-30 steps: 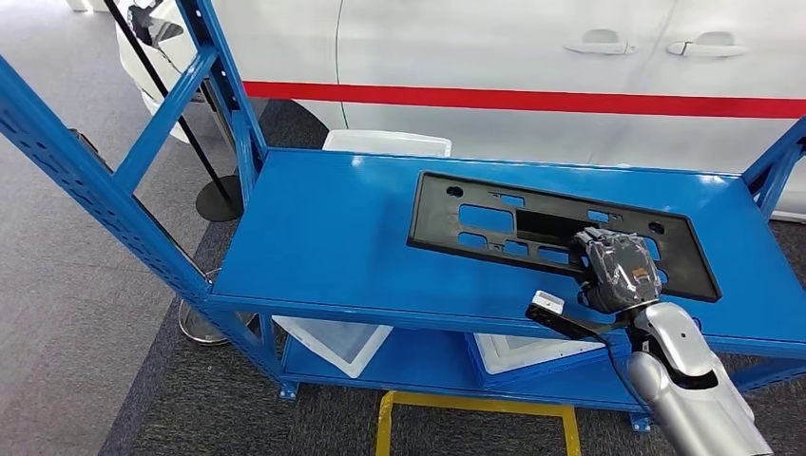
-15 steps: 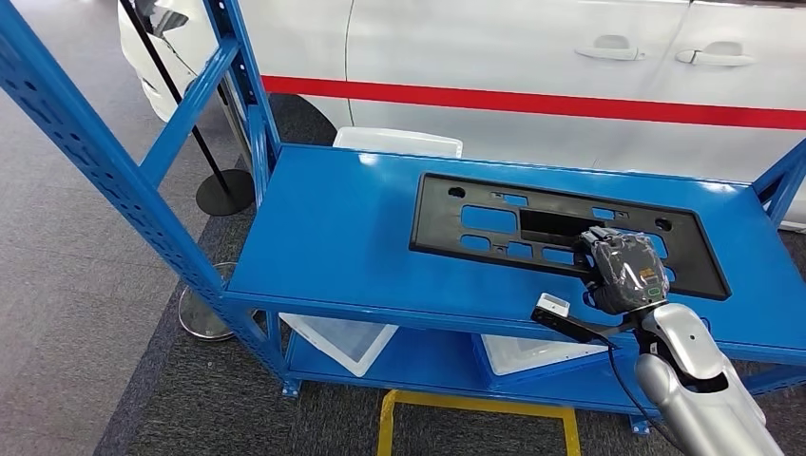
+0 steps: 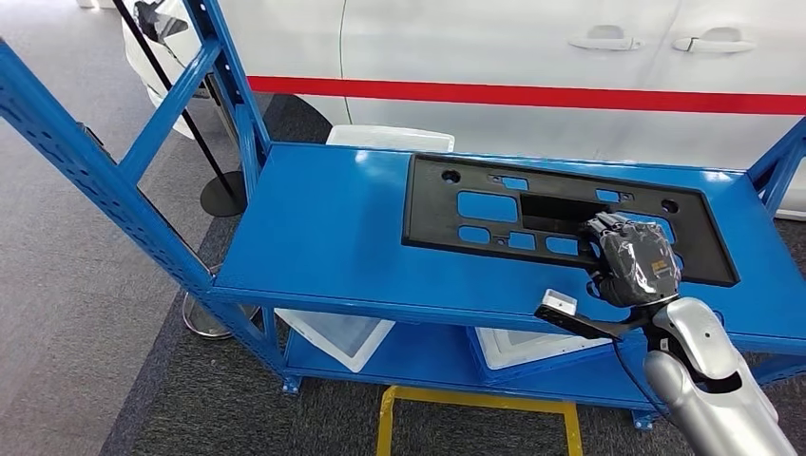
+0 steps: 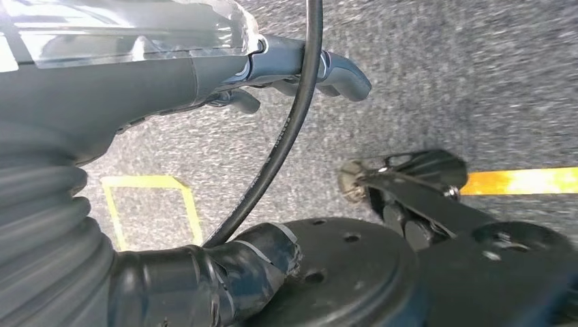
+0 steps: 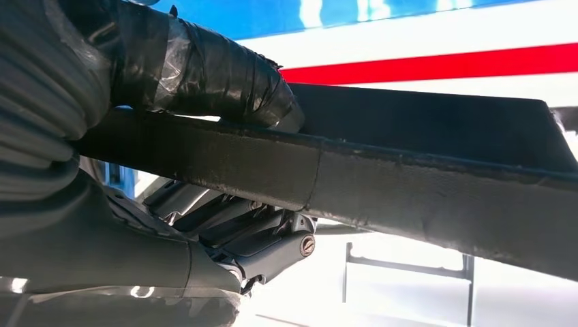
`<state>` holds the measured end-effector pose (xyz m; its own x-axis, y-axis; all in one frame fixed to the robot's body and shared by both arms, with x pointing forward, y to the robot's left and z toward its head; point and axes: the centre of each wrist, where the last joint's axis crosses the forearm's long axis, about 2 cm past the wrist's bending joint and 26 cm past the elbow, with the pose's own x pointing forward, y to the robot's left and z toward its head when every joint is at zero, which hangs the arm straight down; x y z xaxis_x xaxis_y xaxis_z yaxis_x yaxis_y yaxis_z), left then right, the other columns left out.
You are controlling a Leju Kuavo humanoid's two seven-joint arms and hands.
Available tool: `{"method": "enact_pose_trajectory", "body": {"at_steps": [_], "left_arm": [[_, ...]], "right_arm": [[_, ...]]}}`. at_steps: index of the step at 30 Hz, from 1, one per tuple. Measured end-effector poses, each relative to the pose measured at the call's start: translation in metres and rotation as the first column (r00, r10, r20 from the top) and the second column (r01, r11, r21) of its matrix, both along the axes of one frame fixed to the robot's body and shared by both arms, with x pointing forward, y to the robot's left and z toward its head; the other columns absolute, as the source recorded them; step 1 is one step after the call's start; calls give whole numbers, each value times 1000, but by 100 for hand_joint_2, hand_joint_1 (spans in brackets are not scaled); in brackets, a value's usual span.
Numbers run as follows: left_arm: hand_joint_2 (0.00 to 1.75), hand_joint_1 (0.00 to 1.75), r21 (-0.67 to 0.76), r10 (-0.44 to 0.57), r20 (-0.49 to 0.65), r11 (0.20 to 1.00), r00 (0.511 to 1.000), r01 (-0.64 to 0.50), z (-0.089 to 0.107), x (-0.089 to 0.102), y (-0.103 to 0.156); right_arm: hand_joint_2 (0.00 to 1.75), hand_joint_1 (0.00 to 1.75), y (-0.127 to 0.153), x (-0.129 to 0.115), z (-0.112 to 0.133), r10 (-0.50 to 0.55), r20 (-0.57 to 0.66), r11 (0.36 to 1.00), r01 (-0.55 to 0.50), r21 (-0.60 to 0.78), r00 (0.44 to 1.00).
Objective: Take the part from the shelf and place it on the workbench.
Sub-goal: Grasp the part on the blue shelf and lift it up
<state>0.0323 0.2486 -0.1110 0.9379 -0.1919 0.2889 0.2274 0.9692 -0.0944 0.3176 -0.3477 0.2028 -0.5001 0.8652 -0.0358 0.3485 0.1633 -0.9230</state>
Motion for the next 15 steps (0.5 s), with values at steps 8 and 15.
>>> {"method": "enact_pose_trajectory", "body": {"at_steps": [8, 15], "left_arm": [[175, 0, 15, -19, -19, 1000, 1000, 19, 0, 1, 0], [175, 0, 18, -23, -24, 1000, 999, 23, 0, 2, 0]], "right_arm": [[175, 175, -8, -9, 2, -15, -5, 1000, 15, 26, 1000], [175, 175, -12, -11, -2, -29, -45, 999, 30, 13, 999]]}}
